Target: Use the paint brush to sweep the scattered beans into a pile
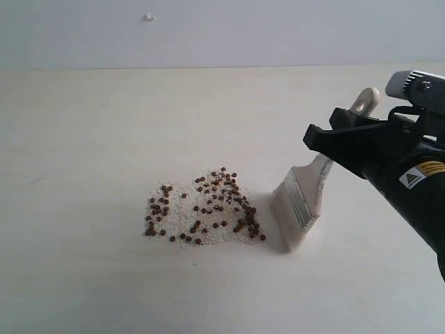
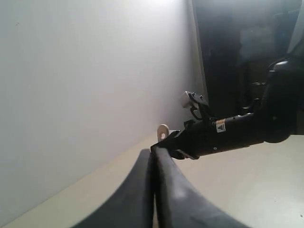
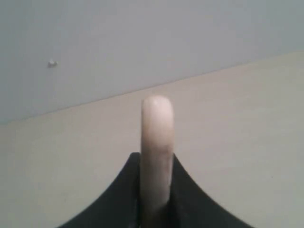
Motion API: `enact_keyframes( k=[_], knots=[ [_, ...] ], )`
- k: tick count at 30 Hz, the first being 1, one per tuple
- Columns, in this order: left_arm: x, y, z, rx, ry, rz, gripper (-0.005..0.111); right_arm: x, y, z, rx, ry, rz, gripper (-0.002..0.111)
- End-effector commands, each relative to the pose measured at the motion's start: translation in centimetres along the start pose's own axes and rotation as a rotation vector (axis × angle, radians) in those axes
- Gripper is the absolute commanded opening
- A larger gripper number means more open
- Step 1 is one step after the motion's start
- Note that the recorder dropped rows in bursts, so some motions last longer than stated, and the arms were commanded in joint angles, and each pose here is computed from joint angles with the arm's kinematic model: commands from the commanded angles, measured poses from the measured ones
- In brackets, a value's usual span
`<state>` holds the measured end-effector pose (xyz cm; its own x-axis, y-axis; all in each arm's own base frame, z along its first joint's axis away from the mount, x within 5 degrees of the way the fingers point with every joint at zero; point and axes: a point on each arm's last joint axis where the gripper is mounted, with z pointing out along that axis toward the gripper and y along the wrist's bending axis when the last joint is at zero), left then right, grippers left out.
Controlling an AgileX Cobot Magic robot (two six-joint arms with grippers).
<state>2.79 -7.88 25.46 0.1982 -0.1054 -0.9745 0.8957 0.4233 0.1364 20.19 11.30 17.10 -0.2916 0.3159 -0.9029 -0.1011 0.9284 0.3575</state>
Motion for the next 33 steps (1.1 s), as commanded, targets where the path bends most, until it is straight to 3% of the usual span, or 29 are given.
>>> enact_keyframes(
  k=[1, 8, 17, 33],
  knots=[
    [0.0, -0.1, -0.1, 0.001, -0.005, -0.009, 0.0, -0.2, 0.1, -0.2, -0.026, -0.018, 0.013, 0.0],
    [0.0, -0.1, -0.1, 0.001, -0.005, -0.009, 0.0, -0.4, -0.2, -0.1, 0.007, -0.043, 0.034, 0.0],
    [0.0, -0.1, -0.1, 0.001, -0.005, -0.009, 0.0, 2.0, -0.9, 1.1, 0.045, 0.005, 0.062, 0.0],
    [0.0, -0.1, -0.1, 0.001, -0.005, -0.009, 0.0, 2.7, 0.8, 3.4, -0.015, 0.034, 0.082, 0.0]
  ],
)
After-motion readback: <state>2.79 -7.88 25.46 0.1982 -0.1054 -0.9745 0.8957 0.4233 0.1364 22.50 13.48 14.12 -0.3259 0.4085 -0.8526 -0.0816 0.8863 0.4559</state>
